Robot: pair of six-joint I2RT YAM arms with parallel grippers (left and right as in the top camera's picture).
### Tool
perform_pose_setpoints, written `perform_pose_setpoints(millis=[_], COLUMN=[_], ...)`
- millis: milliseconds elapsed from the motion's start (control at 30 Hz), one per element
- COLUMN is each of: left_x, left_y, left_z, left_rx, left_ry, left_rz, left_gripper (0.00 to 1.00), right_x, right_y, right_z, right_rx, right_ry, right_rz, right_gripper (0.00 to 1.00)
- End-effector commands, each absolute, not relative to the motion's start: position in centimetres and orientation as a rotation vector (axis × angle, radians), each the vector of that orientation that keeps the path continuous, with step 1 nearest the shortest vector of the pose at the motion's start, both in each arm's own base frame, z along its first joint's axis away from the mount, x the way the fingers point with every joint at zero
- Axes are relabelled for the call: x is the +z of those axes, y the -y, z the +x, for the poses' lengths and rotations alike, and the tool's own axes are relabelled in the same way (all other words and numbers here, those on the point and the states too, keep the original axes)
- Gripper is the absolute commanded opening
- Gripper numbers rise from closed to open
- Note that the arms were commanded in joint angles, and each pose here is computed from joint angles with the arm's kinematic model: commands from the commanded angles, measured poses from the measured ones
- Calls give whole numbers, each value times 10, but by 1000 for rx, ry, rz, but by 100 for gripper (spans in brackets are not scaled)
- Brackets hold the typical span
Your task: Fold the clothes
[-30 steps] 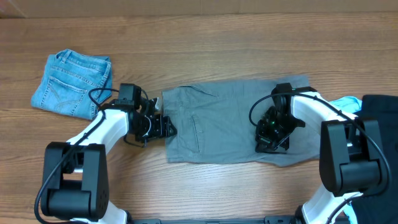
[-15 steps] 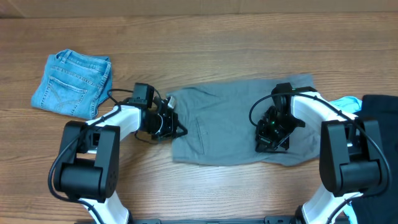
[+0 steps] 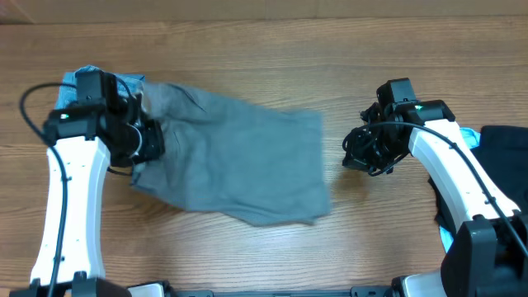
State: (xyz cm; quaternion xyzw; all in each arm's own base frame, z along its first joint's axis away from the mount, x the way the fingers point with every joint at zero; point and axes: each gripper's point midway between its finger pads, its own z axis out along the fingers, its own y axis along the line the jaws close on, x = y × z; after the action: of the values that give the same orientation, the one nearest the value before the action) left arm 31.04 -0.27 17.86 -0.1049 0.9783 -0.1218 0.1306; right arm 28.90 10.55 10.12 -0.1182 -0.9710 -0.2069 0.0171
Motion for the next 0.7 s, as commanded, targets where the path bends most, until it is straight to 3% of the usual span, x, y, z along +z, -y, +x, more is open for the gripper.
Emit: perform_pose_setpoints(millis=[0,200,667], left_x=[208,198,94], left_y=[20,61,207], left_z=[323,328,341], left_rx=[-347,-317,-527], left_ry=[-2777,-2810,-3036], left_rz=[-199,-115,-204], left_gripper=[4,4,4], right_x=[107,107,95], right_y=[-105,-105,-99], right_z=[294,294,292], right_rx=[-658,-658,-596], right_ry=[3035,3035,3042], right_rz=[-377,-377,-385], right_gripper=[4,5,9])
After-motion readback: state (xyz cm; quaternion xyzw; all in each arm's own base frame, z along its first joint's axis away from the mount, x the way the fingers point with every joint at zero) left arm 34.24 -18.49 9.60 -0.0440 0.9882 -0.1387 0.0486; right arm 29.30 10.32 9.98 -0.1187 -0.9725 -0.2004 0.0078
